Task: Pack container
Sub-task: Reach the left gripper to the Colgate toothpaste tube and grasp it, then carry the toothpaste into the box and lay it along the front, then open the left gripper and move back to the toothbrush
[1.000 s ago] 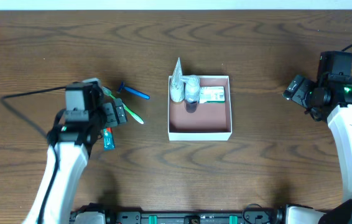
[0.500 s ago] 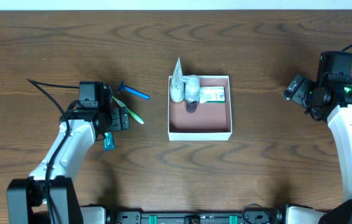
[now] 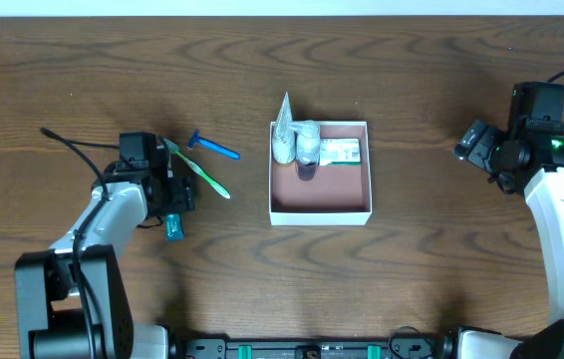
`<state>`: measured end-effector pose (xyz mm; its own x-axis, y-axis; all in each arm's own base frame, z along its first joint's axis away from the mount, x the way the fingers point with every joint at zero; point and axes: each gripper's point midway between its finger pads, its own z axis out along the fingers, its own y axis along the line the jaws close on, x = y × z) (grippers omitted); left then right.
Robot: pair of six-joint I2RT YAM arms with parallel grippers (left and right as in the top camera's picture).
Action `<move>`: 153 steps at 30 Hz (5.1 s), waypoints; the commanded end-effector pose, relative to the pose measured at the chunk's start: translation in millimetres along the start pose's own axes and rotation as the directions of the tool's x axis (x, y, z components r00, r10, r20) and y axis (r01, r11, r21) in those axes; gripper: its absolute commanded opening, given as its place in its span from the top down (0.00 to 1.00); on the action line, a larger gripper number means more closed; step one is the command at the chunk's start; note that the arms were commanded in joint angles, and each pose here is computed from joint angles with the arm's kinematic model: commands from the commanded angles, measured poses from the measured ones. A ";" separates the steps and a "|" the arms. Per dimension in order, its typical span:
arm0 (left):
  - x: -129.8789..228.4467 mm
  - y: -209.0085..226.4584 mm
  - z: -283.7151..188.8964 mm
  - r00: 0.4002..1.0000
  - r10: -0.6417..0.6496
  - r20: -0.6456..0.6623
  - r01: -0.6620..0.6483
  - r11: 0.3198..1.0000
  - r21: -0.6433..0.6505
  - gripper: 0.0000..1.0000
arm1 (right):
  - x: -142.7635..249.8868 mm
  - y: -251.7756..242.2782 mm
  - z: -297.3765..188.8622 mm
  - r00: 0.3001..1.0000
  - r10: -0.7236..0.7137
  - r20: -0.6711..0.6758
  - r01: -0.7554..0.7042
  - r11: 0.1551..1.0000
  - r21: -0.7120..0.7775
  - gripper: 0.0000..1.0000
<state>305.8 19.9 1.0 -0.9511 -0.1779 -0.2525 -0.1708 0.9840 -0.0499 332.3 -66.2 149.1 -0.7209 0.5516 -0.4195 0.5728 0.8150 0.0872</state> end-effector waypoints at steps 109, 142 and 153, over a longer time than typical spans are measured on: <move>45.4 -333.0 -146.4 -0.210 0.754 0.622 -0.951 -0.012 -0.308 0.02 | -7.6 -1.3 -8.0 0.999 0.017 0.031 -0.017 1.000 -0.006 0.01; -42.5 -102.1 -203.3 0.752 0.163 0.638 -0.100 0.986 -0.134 0.02 | -7.6 -1.3 -8.0 0.999 0.017 0.031 -0.016 1.000 -0.006 0.01; -33.3 -109.0 -118.4 0.904 -0.024 0.427 0.047 0.998 -0.045 0.02 | -7.6 -1.3 -8.0 0.999 0.017 0.031 -0.017 1.000 -0.006 0.01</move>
<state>321.0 -90.6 142.9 -0.7407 0.0077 -0.6718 -0.0704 0.9935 0.0890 332.4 -66.2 149.2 -0.7208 0.5512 -0.4202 0.5725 0.8152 0.0874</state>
